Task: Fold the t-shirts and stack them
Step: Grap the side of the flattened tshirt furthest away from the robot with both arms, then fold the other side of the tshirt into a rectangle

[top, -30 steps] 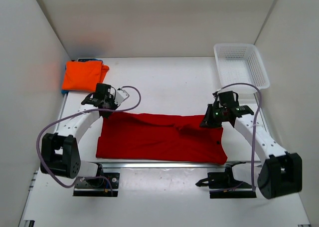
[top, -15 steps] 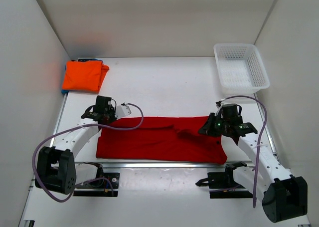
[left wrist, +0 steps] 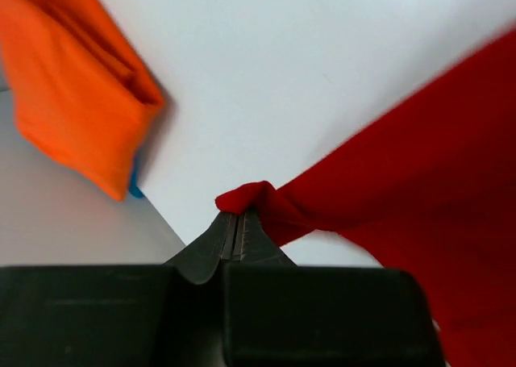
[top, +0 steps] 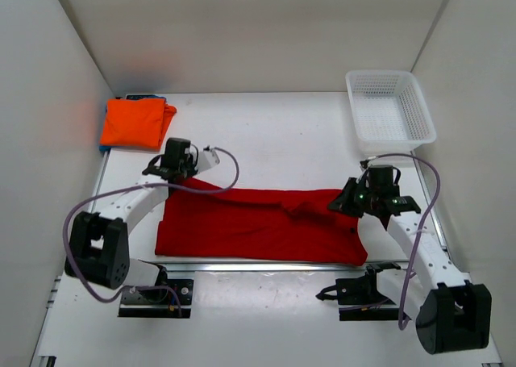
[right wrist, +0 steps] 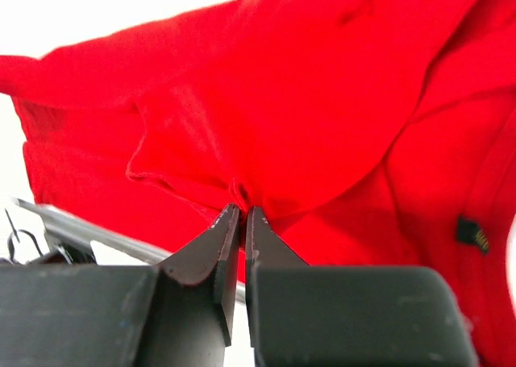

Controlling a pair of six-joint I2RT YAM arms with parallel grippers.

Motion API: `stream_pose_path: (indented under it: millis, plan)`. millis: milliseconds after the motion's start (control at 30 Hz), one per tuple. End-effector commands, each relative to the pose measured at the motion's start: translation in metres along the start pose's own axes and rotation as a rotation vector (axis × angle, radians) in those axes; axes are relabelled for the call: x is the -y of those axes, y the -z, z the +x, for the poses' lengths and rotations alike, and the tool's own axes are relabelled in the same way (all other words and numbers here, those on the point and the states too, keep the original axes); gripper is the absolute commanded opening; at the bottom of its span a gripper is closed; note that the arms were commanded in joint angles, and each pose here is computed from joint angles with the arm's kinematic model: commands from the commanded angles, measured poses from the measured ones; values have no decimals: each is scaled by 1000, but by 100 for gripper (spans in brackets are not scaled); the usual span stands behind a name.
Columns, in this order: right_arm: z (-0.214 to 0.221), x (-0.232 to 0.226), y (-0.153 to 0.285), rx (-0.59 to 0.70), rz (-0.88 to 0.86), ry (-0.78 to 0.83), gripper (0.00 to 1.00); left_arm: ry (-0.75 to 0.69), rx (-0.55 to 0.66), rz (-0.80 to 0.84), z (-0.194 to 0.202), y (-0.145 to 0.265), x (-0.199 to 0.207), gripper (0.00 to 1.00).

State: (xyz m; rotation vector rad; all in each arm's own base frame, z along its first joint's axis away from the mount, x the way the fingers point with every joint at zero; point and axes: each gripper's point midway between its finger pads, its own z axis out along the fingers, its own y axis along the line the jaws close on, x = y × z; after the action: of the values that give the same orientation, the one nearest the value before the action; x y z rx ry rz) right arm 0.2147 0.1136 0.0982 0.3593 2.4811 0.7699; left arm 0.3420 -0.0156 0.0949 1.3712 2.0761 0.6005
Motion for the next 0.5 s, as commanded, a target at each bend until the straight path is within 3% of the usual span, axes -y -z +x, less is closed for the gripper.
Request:
stream_pose_path:
  millis: [0, 100, 200, 367, 467]
  plan:
    - [-57, -26, 4, 128, -50, 65, 0, 156, 53, -165, -35, 1, -61, 0]
    - [-84, -33, 7, 169, -41, 82, 0, 259, 21, -189, -38, -9, -88, 0]
    - [-93, -40, 10, 186, -42, 109, 0, 238, 47, -175, -44, -7, -88, 0]
    - [-63, -38, 7, 139, -58, 97, 0, 108, 56, -122, -16, 3, -35, 0]
    - [-39, -23, 7, 108, -47, 52, 0, 105, 26, -98, 2, 6, -17, 0]
